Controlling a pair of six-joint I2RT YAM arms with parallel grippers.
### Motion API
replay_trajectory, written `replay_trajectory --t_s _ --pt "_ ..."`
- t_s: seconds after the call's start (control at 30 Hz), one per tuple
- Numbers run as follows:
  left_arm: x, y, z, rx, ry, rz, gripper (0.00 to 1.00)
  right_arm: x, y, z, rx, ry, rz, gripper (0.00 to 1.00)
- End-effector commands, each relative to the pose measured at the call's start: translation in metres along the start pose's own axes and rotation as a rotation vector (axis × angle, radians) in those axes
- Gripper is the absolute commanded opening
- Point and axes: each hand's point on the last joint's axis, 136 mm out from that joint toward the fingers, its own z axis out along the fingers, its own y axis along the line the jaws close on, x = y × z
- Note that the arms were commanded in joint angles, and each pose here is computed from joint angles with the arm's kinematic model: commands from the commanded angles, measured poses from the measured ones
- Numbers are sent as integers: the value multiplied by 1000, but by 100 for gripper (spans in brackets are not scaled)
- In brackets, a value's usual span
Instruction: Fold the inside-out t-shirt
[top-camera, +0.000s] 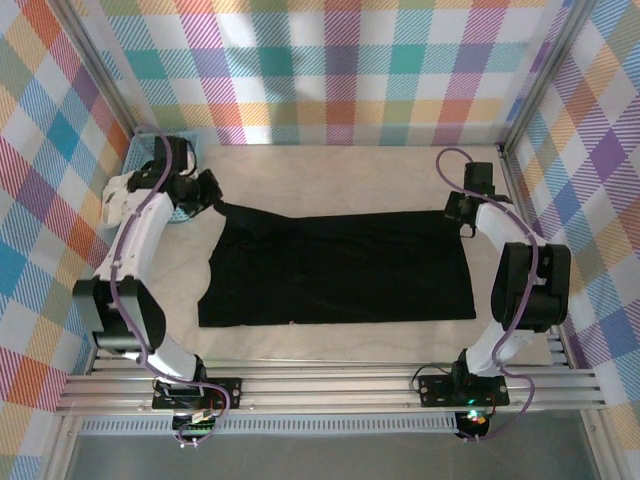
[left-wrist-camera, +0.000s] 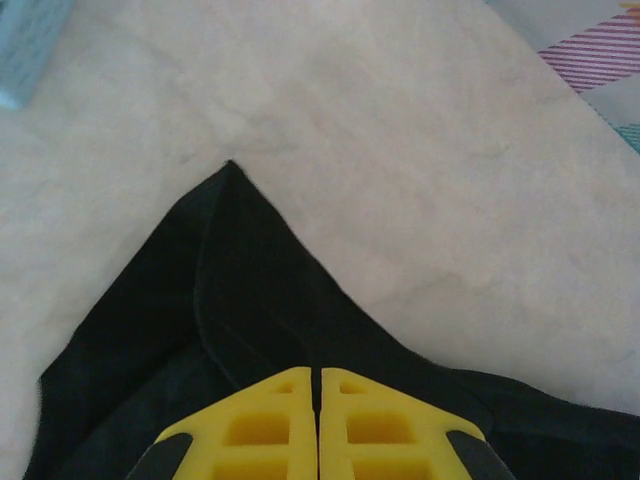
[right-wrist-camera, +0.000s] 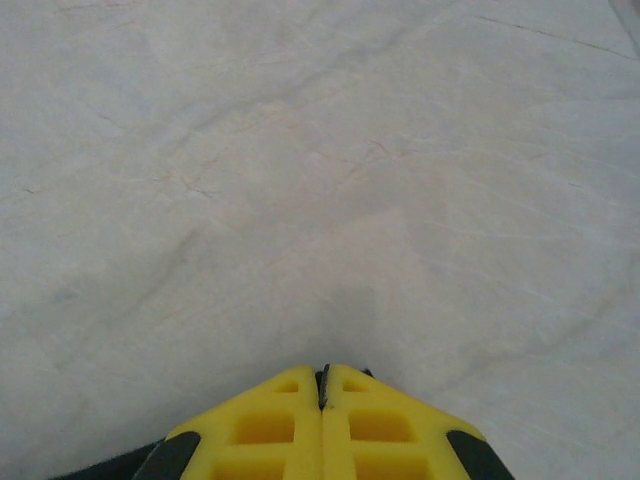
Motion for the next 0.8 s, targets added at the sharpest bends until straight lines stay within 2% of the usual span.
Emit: replay_trajectory --t_s 0.0,0.33,0.63,0.7,0.77 --pt "28 17 -17 -3 63 -32 0 17 -18 -15 60 26 12 0" --pt "104 53 -3 -39 288 -54 0 68 -32 -18 93 137 31 0" --pt "137 71 11 -55 365 -78 0 100 -35 -10 99 218 48 0" --pt "142 71 19 -38 383 -100 0 105 -32 -7 83 247 61 8" --pt "147 73 25 -28 396 -116 2 104 -31 -11 81 241 65 25"
